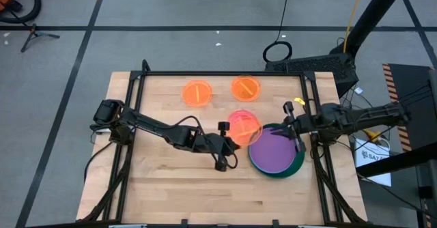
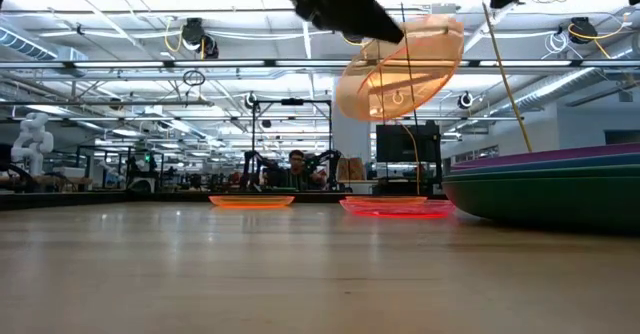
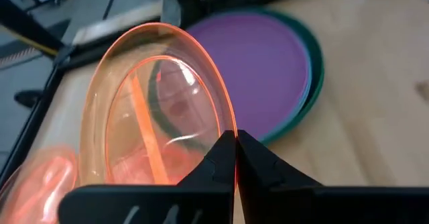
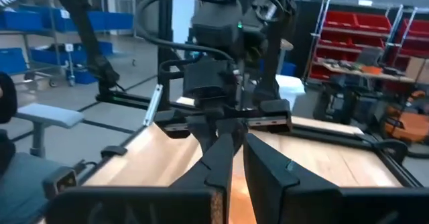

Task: Stack plastic plates
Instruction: Stack the bottom left small orange plate on top of the medium purple plate

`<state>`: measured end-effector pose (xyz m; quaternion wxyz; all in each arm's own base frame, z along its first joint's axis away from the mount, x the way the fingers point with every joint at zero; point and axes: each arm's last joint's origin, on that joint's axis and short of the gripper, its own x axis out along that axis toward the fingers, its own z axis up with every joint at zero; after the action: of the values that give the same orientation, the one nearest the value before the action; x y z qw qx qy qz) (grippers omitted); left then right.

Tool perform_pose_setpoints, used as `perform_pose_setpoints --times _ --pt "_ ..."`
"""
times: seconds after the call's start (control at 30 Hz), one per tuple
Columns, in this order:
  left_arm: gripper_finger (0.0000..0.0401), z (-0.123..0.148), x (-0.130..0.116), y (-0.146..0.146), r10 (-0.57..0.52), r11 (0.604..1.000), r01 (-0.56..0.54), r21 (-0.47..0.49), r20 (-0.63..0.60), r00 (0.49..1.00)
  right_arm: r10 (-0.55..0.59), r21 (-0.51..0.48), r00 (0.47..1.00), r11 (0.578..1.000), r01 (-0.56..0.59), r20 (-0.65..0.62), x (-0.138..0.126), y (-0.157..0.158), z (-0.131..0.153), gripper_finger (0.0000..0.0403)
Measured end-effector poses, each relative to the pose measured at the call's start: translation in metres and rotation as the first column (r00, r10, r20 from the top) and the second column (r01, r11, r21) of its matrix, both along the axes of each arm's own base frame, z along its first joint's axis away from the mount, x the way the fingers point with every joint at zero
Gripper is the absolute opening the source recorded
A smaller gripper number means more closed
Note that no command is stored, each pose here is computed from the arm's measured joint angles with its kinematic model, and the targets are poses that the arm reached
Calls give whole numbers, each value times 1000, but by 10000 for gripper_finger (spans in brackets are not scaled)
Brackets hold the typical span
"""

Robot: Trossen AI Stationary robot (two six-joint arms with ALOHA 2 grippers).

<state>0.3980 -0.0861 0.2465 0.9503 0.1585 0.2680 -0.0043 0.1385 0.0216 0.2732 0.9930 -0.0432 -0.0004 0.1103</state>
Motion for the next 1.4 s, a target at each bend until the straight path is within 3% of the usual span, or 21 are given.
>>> perform_pose_setpoints --times 0.17,0.3,0.43,0.87,1.4 --pt "3 2 9 -4 -17 999 20 -32 97 995 80 -4 997 997 -80 13 -3 7 1 31" --pt "3 -10 20 -8 -26 999 32 -39 151 988 170 -13 985 985 -170 28 -4 12 3 31" --pt "3 -20 28 -10 -28 998 36 -42 186 982 191 -30 980 981 -190 50 -6 14 4 31" --pt "3 -50 47 -15 -35 993 66 -97 291 956 205 -53 977 978 -202 60 -7 16 5 31" --pt "3 -54 53 -10 -37 987 90 -132 358 933 205 -55 977 978 -202 60 -7 16 5 31"
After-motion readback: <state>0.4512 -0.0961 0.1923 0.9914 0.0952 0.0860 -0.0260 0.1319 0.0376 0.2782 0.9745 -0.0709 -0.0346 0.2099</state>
